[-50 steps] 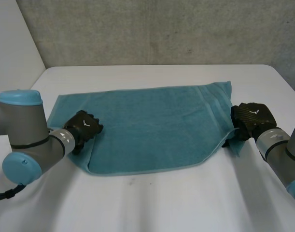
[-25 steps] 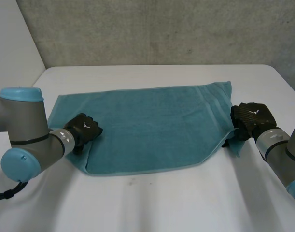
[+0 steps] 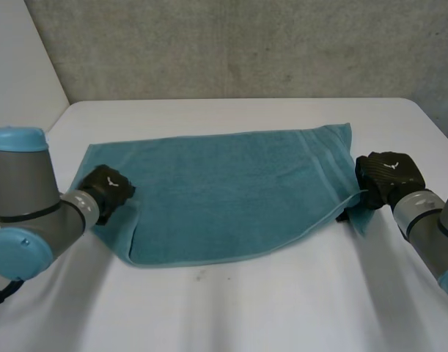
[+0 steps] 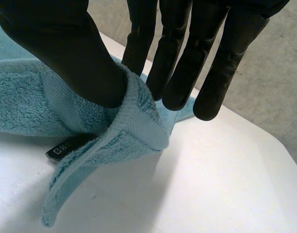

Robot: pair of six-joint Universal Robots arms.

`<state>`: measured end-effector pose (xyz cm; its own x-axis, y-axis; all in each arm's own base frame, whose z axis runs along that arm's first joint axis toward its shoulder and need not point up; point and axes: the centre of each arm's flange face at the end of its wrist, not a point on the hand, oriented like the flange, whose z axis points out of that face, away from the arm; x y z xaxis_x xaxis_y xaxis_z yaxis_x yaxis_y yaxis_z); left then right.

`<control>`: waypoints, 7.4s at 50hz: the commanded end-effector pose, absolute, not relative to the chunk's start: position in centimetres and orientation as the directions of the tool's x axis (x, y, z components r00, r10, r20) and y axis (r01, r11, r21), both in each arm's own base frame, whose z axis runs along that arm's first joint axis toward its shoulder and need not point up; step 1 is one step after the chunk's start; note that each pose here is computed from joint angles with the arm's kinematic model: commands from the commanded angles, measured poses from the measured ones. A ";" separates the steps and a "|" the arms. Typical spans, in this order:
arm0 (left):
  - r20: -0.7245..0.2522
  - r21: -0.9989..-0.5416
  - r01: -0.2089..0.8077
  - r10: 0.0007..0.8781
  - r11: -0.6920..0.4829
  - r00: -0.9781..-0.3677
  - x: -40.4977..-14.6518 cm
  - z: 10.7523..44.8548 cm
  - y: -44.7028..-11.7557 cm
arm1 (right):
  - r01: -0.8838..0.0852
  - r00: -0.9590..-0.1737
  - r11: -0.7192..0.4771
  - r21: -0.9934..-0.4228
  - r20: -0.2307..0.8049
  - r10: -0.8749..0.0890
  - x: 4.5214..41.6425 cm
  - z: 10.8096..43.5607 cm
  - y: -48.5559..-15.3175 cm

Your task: Fold the laundry

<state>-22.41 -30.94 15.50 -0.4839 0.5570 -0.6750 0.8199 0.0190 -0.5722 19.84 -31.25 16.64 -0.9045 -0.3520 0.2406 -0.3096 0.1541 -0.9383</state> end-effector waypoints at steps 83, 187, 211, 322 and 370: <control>-0.618 -0.549 0.836 0.678 -0.009 -0.398 -22.2 13.2 -32.4 | -0.344 -0.888 0.147 -0.928 0.270 -0.371 20.1 16.7 -30.7; -0.456 -0.862 0.493 0.249 0.115 -0.855 -13.3 22.1 -30.7 | 0.141 -0.964 0.567 -0.811 -0.243 -0.107 13.3 13.3 -28.4; -0.451 -0.863 0.490 0.249 0.121 -0.857 -13.2 21.8 -31.0 | 0.270 -0.932 0.575 -0.772 -0.359 -0.045 15.3 11.5 -30.6; -0.404 -0.907 0.421 0.292 -0.005 -0.867 -20.6 19.2 -32.0 | -0.430 -0.889 0.271 -0.861 0.352 -0.292 11.0 17.6 -36.3; -0.298 -0.946 0.323 0.292 0.041 -0.909 -20.2 18.6 -30.7 | -0.463 -0.887 0.304 -0.833 0.435 -0.158 3.8 12.4 -40.0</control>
<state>-20.11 -30.83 18.66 -0.9100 0.2881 -0.2982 0.3222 0.0389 -0.9459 7.39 -38.82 11.81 -0.8694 -0.3158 0.3801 -0.4643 0.2591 -0.8469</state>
